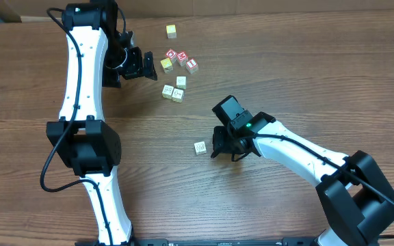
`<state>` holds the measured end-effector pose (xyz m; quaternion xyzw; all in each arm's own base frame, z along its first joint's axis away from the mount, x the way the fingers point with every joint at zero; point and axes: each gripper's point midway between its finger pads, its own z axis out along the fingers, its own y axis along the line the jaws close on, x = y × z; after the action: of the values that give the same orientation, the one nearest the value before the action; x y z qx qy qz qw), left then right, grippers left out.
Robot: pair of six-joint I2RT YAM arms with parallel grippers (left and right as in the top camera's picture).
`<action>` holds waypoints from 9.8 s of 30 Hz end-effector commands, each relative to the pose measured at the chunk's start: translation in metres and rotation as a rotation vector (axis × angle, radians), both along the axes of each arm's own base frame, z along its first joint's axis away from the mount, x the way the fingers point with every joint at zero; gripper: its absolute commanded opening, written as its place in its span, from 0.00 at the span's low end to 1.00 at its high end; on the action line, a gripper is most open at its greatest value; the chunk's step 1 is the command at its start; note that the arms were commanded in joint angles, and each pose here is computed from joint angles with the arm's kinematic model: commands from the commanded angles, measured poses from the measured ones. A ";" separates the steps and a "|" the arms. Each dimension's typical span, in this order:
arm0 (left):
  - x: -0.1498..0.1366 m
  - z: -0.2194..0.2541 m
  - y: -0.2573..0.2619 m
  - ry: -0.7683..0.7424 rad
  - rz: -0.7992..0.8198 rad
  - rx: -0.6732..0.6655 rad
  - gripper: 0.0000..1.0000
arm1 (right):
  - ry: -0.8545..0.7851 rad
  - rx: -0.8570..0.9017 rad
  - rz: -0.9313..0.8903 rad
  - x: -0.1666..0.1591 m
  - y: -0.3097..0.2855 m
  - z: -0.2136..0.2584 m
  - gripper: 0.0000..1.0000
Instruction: Flip 5 blocks
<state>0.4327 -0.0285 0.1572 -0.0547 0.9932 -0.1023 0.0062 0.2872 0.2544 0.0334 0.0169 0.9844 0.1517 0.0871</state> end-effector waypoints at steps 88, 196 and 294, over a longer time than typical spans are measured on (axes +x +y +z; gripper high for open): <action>0.003 0.001 0.003 -0.008 0.012 0.005 1.00 | -0.097 0.052 -0.013 0.021 0.013 0.008 0.34; 0.003 0.001 0.003 -0.008 0.012 0.005 1.00 | 0.070 -0.008 -0.091 0.015 -0.014 0.036 0.29; 0.003 0.001 0.003 -0.008 0.012 0.005 1.00 | -0.158 0.479 -0.203 0.075 0.033 0.127 0.04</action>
<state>0.4327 -0.0285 0.1572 -0.0547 0.9932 -0.1023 0.0062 0.3490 0.2786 0.1173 0.0741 0.9385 0.2837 0.1825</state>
